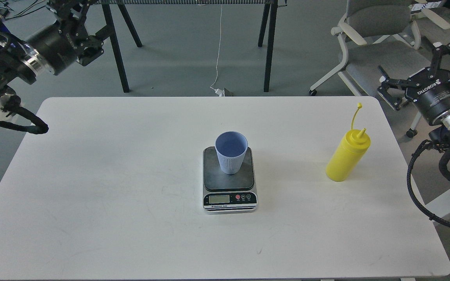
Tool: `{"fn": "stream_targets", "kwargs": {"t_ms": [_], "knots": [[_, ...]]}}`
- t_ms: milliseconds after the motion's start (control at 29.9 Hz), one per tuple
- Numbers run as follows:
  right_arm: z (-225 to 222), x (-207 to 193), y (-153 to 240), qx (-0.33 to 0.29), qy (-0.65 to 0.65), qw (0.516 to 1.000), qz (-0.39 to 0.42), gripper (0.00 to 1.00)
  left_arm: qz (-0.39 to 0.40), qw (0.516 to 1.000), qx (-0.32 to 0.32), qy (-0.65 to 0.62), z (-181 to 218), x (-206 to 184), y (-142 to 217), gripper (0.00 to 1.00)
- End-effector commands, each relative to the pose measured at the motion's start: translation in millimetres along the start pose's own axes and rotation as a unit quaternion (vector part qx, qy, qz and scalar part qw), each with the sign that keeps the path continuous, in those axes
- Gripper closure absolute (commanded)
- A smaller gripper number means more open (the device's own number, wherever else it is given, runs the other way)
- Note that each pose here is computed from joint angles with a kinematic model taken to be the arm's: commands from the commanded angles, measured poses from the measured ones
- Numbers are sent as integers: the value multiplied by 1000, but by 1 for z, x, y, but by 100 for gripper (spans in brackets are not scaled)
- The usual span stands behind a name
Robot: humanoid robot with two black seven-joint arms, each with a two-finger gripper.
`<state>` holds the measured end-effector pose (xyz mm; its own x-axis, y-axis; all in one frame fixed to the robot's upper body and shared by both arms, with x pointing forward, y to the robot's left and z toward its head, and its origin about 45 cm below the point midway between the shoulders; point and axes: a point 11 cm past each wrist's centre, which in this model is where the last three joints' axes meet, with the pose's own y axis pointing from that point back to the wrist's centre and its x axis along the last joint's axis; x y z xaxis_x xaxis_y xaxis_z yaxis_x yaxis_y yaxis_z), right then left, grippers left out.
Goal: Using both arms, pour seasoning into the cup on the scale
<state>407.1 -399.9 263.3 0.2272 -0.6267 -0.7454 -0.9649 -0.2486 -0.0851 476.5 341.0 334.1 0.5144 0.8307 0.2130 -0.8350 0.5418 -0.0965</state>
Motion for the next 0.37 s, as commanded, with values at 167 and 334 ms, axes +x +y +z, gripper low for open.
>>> {"fn": "stream_targets", "kwargs": {"t_ms": [167,334], "knots": [[-1,0,0,7,-3,1000,0,1,3,1000,18,13,-21,-4,11,5],[-1,1,0,6,-3,1000,1,1,6,999,24,20,-28,-5,15,5]]}}
